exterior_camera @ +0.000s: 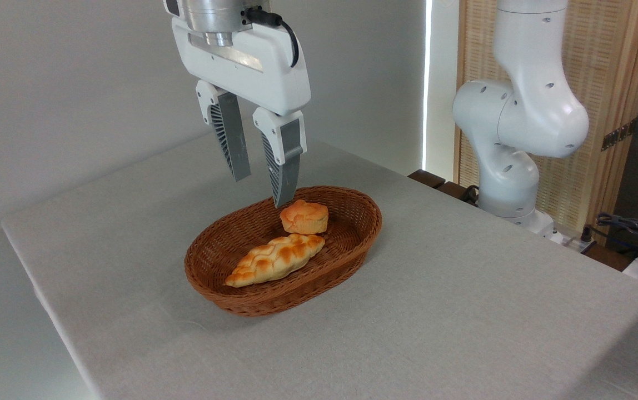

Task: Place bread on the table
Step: 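Lower the open gripper toward the small round roll in the basket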

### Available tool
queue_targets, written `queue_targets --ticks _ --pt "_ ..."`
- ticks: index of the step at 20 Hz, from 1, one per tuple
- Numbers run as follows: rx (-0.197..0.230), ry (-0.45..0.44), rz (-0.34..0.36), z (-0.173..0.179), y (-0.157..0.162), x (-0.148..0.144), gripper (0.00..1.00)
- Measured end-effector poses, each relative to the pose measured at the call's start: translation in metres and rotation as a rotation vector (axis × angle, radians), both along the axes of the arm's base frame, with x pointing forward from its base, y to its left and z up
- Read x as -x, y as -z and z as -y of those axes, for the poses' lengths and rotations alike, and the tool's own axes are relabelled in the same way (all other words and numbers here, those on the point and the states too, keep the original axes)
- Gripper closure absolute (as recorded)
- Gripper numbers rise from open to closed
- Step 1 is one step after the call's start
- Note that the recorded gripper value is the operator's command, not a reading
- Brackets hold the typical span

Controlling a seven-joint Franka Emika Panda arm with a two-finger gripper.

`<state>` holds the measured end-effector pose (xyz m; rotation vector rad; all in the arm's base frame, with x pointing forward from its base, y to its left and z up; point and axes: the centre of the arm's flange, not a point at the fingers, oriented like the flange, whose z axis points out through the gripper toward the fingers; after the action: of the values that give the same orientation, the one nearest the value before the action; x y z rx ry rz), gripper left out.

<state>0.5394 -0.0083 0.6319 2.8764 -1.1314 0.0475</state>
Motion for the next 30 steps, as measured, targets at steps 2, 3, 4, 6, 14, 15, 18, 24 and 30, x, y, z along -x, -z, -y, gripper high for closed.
queue_targets --ticks 2,3,4,6,14,15,18,24,30 --pt "0.000 0.000 -0.001 0.000 0.000 0.000 0.00" --pt "0.000 0.000 -0.001 0.000 0.001 0.000 0.00" --pt "0.000 0.000 -0.002 0.000 0.001 0.000 0.00" --pt "0.000 0.001 -0.003 0.001 0.002 0.000 0.00" --pt "0.000 0.005 -0.018 0.003 0.008 0.002 0.00" --pt "-0.001 0.008 -0.026 0.004 0.012 0.003 0.00" --pt "-0.002 0.022 -0.061 0.012 0.025 0.017 0.00" --pt "-0.011 0.184 -0.167 0.056 0.073 0.080 0.00" --pt "-0.005 0.279 -0.196 0.098 0.127 0.113 0.00"
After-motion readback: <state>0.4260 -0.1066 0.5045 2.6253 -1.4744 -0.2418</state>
